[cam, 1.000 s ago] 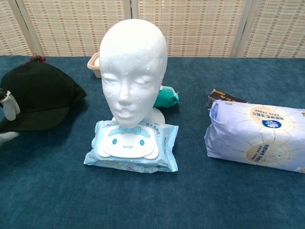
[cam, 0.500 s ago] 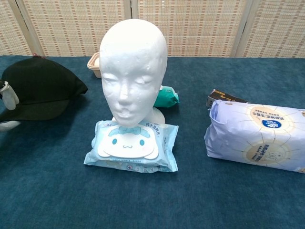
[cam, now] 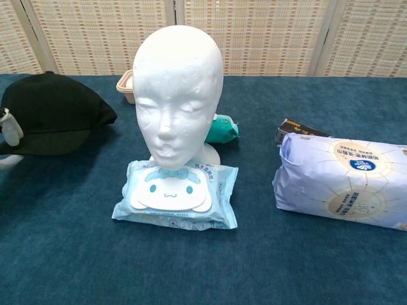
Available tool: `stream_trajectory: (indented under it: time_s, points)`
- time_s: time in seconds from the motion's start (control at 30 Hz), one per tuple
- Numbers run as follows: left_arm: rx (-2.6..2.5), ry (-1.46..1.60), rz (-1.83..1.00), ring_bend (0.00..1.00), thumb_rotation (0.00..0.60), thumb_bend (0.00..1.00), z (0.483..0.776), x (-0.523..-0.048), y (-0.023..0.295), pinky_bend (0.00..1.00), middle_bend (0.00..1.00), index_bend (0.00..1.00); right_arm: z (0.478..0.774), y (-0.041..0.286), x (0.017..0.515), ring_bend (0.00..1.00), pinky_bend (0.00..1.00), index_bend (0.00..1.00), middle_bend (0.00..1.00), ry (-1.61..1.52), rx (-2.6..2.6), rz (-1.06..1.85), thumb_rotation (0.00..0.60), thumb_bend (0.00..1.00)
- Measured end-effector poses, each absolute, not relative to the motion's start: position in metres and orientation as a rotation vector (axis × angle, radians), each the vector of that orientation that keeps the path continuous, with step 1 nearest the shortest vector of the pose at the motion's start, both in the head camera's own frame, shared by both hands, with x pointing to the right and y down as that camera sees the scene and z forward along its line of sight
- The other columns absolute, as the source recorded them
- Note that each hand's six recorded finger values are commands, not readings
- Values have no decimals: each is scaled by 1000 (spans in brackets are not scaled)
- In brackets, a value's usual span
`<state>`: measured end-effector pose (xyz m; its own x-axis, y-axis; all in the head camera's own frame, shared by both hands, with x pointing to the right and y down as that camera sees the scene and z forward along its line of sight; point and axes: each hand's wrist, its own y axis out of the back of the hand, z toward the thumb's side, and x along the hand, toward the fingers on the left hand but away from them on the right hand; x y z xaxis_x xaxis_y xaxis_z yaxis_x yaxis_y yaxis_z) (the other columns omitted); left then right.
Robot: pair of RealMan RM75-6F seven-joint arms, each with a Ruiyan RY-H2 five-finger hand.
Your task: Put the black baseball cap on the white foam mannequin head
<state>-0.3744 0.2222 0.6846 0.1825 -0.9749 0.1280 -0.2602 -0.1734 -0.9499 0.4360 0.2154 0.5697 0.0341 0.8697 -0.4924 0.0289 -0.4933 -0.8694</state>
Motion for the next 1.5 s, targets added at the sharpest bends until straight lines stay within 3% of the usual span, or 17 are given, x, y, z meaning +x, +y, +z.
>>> stream_trajectory:
  time_s: [0.3, 0.83, 1.5]
  points:
    - [-1622, 1181, -1072, 435, 600, 325, 689, -374, 224, 625, 479, 594, 569, 215, 437, 299, 327, 356, 400, -933, -1620, 1538, 600, 0]
    - [-1604, 1195, -1047, 435, 600, 381, 682, -377, 222, 627, 480, 705, 568, 215, 437, 299, 327, 356, 399, -935, -1619, 1537, 600, 0]
    - [-1471, 1168, -844, 444, 600, 381, 636, -381, 215, 649, 511, 758, 567, 216, 437, 299, 327, 356, 400, -940, -1618, 1535, 600, 0]
